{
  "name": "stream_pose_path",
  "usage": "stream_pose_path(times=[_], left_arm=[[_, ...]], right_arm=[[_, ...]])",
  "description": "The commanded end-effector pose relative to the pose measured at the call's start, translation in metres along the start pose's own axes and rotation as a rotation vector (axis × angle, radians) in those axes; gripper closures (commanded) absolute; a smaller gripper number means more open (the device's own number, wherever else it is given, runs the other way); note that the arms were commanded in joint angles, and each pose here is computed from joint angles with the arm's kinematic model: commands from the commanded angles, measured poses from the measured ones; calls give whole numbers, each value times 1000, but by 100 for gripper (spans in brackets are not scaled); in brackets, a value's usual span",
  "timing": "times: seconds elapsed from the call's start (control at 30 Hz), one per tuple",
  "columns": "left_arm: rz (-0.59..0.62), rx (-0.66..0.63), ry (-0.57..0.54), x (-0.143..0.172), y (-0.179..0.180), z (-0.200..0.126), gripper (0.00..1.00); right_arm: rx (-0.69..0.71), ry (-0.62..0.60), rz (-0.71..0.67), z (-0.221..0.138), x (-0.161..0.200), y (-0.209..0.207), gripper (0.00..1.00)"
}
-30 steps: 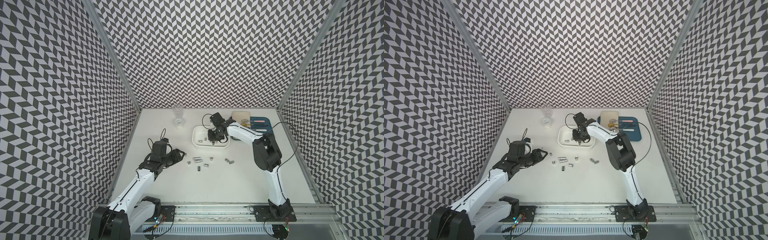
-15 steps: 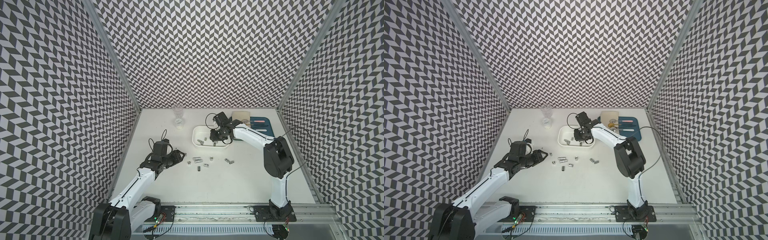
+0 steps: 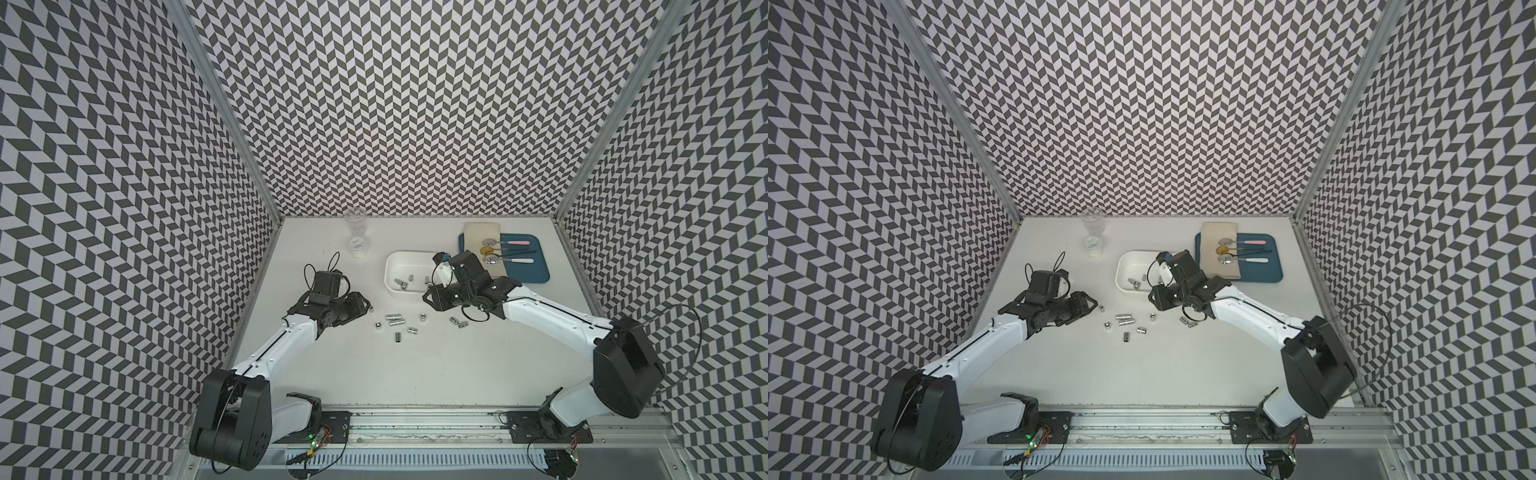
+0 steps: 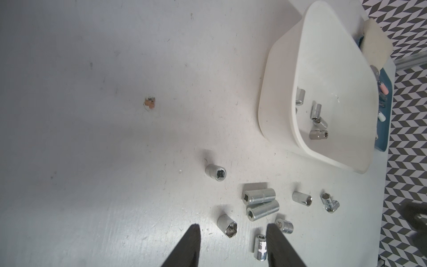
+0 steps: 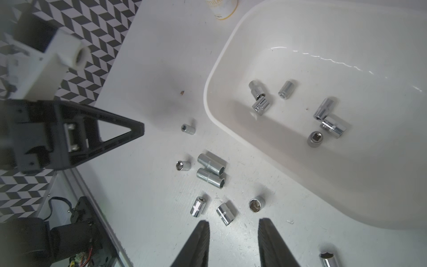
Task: Put the socket on the desktop into the storage box
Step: Place the socket head in the storage box, then pick up the socket head at the center of the board.
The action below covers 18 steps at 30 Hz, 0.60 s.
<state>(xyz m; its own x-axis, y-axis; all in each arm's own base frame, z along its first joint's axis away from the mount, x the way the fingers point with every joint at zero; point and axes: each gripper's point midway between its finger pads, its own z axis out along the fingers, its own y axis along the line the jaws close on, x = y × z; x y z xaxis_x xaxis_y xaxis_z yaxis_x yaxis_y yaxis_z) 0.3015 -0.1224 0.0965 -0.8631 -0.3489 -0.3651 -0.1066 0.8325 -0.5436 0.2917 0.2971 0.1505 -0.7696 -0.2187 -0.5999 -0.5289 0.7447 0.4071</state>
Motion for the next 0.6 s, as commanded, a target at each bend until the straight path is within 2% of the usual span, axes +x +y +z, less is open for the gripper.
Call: stream_pose_path(times=[0.0, 0.2, 0.57], left_arm=[[21, -31, -4, -9, 3, 2, 50], [25, -46, 16, -13, 3, 13, 49], [67, -133, 85, -12, 7, 37, 54]], right_arm=[[-99, -147, -115, -21, -20, 35, 57], [-145, -160, -158, -32, 0, 54, 55], [-143, -133, -174, -33, 27, 64, 55]])
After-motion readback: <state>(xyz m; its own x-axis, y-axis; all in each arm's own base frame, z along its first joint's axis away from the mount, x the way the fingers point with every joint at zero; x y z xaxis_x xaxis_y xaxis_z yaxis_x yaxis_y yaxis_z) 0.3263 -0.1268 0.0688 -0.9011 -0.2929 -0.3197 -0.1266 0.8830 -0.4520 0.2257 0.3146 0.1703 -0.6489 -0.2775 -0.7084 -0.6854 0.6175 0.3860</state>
